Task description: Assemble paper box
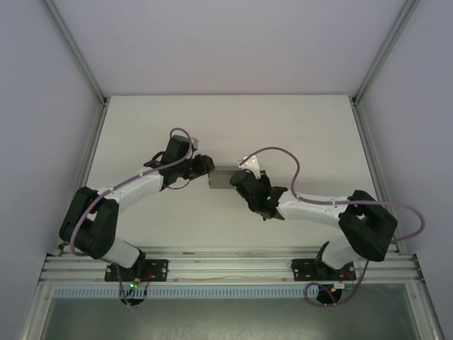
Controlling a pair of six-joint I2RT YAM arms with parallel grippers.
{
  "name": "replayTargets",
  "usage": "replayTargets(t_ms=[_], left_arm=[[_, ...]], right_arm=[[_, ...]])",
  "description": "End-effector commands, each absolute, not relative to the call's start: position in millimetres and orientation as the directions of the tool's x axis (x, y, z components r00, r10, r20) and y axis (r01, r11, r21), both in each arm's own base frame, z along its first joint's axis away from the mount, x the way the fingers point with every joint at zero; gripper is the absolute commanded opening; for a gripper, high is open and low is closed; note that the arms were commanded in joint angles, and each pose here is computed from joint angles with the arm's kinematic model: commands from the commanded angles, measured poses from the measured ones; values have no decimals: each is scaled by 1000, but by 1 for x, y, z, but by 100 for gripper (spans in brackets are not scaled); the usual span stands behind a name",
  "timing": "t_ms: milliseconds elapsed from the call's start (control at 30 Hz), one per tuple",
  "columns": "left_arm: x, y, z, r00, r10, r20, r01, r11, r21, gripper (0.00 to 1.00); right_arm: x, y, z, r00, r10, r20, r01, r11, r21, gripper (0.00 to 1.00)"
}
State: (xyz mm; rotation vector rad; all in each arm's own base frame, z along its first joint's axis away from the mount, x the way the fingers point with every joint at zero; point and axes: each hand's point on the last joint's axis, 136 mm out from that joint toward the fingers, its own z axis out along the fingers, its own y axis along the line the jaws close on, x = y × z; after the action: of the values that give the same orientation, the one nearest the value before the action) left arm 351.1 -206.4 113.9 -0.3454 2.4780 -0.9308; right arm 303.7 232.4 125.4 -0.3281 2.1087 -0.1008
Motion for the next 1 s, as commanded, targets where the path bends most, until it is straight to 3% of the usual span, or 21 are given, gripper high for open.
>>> replayTargets(t_ms=[0,200,300,467,600,733,867,967], left_arm=[[323,-201,72,-897,-351,-269,-129,790,-599,30],[318,-201,64,-890,-312,-332,-91,836,-542,28],[314,-199,60,-888,-300,-348,-84,851,-518,28],[311,-199,55,-887,-291,-358,-68,850,-522,28],[308,-198,52,-887,-281,-367,-59,857,-512,28],[306,-193,47,-887,-264,-378,-53,873,-485,28],[304,-193,42,-881,-251,-402,-23,870,-492,29],[300,-194,31,-877,-228,-423,19,863,-505,29]], right_arm=[[281,227,117,-555,-339,-760,-285,935,-208,28],[273,216,152,-540,-220,-813,-281,957,-72,49],[272,216,162,-546,-94,-832,-295,951,87,66],[289,211,173,-542,84,-836,-257,931,260,75],[303,212,152,-581,79,-810,-232,938,258,75],[313,204,117,-641,131,-757,-165,939,302,69],[302,195,80,-683,134,-718,-141,940,309,49],[289,188,55,-698,125,-705,-147,939,312,43]])
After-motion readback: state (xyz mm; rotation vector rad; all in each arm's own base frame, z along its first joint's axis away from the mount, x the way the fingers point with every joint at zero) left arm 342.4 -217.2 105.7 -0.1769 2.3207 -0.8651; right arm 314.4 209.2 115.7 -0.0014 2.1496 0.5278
